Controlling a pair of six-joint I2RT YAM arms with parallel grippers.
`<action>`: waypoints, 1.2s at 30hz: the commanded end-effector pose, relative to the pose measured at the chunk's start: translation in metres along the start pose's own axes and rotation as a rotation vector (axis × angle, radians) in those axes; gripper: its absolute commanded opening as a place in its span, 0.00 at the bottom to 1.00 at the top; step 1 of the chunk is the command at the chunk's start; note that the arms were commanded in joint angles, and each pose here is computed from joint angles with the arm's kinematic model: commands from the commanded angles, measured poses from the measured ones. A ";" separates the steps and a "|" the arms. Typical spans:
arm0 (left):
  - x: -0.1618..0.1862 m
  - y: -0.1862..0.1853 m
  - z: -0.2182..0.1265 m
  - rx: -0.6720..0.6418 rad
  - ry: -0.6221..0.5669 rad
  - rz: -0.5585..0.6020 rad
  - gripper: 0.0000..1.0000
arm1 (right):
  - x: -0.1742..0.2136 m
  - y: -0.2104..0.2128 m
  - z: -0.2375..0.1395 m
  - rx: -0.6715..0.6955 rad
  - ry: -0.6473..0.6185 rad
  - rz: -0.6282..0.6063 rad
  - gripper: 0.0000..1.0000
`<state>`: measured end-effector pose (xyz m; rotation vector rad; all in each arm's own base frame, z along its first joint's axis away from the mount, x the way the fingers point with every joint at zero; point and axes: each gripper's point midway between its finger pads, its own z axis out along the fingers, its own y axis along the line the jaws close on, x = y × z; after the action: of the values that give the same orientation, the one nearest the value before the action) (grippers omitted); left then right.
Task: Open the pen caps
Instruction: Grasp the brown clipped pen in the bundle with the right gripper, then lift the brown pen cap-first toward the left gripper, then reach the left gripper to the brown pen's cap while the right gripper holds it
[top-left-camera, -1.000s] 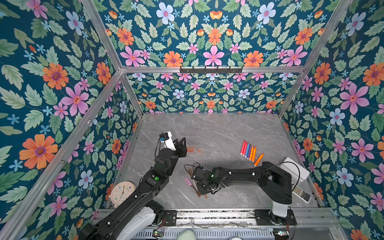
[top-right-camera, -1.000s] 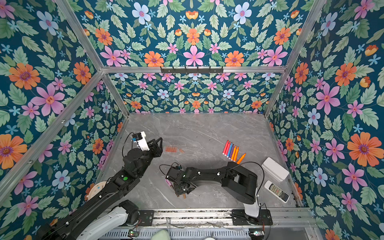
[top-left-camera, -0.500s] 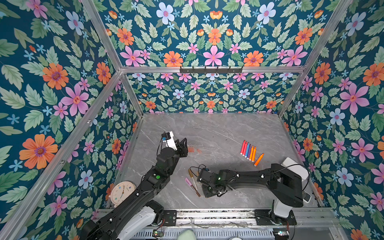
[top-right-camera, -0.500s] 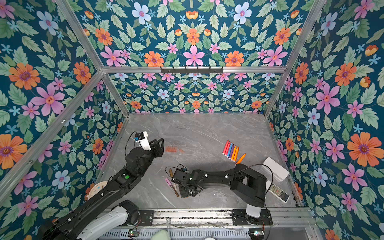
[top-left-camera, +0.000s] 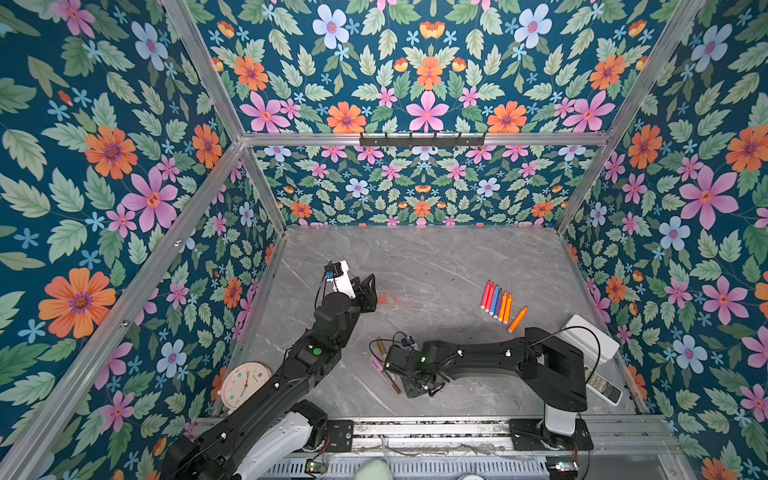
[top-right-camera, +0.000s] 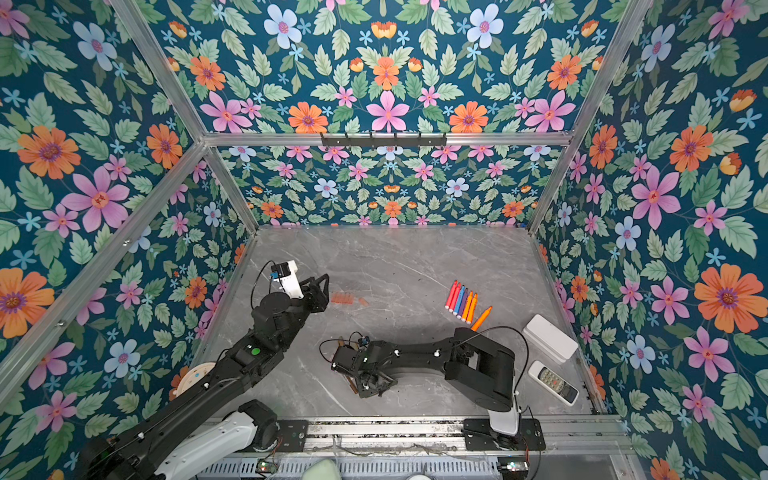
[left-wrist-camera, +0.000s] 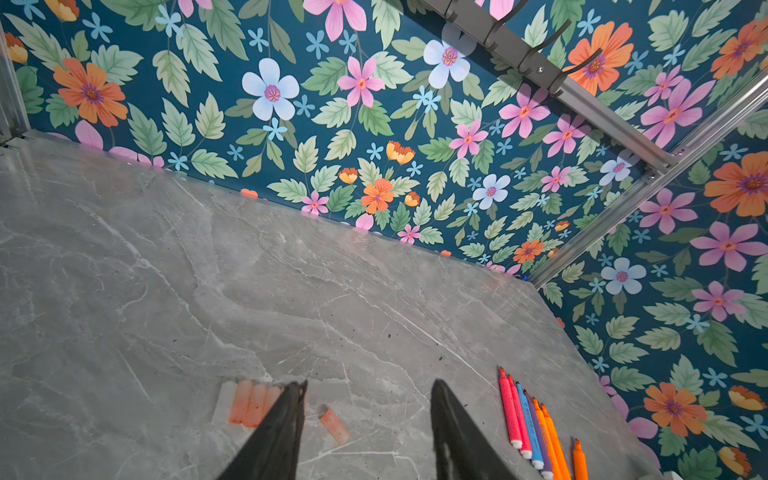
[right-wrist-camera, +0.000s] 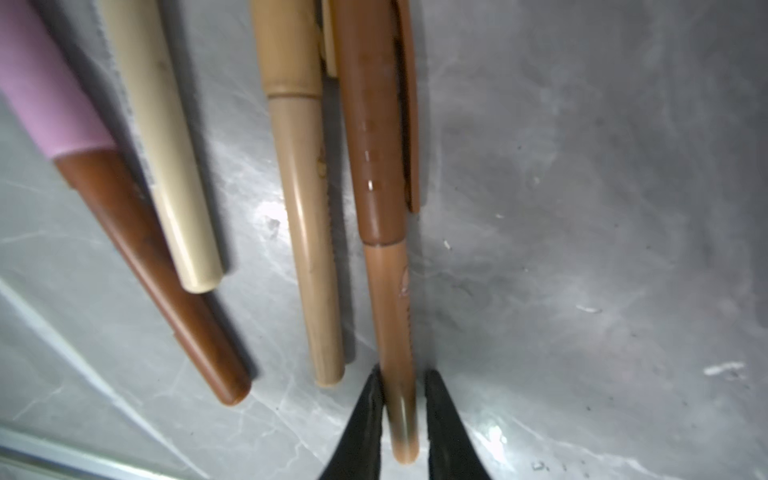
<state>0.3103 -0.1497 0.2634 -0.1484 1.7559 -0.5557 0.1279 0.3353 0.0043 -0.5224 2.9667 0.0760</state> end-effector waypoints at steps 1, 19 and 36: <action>-0.010 -0.001 -0.002 -0.002 -0.028 0.018 0.51 | 0.009 -0.018 0.017 0.083 0.032 0.002 0.17; 0.114 -0.139 0.063 0.654 0.614 -0.221 0.64 | -0.004 -0.091 -0.105 -0.442 -0.280 0.093 0.00; 0.177 -0.183 0.047 0.765 0.844 -0.277 0.56 | -0.024 -0.134 -0.142 -0.429 -0.386 0.183 0.00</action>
<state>0.2757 -0.3897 0.1769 0.4182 2.1947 -1.6102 0.1781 0.2072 0.1401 -0.1945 2.6140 0.7576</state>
